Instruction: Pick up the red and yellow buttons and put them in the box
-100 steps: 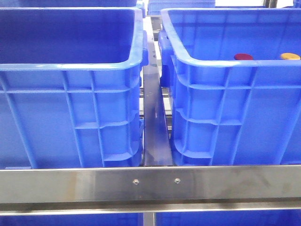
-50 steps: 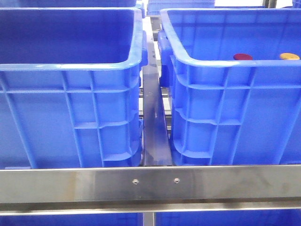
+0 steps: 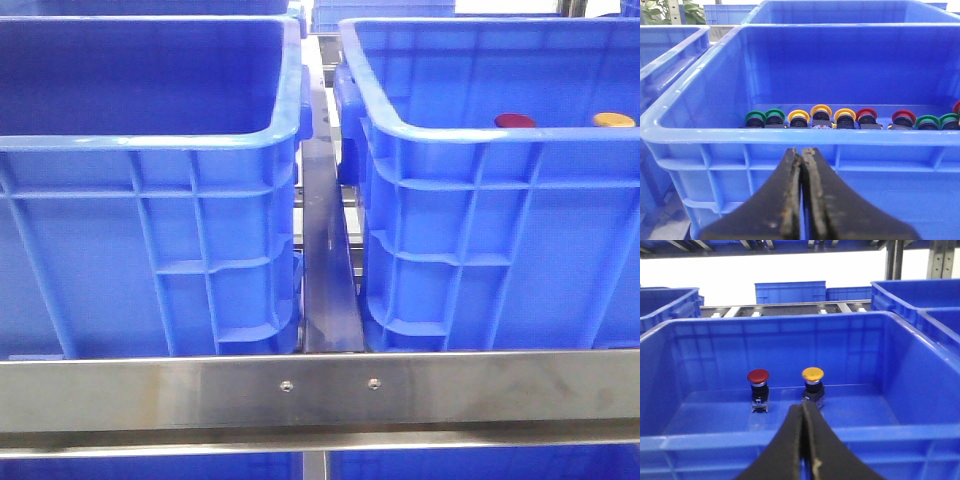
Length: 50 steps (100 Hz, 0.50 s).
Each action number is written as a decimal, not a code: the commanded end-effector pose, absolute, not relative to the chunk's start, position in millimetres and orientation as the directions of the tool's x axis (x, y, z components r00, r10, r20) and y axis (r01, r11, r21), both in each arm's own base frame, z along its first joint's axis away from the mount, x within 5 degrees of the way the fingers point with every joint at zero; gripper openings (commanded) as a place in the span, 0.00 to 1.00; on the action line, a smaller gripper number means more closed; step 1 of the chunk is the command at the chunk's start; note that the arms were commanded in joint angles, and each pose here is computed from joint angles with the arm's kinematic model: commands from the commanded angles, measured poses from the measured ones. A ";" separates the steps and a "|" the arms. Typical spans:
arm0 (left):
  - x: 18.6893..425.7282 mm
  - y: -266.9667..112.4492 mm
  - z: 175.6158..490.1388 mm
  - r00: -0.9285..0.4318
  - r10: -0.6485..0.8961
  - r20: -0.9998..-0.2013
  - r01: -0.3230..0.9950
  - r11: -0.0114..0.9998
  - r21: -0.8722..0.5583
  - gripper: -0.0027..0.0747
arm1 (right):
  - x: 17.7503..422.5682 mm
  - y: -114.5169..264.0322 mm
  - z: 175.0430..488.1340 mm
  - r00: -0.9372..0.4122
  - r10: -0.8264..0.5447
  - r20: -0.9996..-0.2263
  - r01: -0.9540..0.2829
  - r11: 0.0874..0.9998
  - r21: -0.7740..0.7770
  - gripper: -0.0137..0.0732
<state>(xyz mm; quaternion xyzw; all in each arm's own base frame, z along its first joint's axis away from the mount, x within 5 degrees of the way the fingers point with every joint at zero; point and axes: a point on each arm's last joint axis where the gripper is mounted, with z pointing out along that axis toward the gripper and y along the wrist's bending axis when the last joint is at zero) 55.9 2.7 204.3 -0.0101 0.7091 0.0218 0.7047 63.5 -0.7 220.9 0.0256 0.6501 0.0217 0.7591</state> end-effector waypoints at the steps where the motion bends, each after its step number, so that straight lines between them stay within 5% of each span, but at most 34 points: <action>1: 56.0 2.5 194.2 0.040 0.002 -0.999 -0.043 0.999 0.000 0.01 | 59.3 -1.1 229.6 0.257 0.074 -0.964 0.000 0.997 0.076 0.08; 50: 56.0 2.5 194.2 0.040 0.002 -0.999 -0.043 0.999 0.000 0.01 | 52.8 -1.0 217.7 0.186 0.051 -0.981 0.011 0.998 0.054 0.08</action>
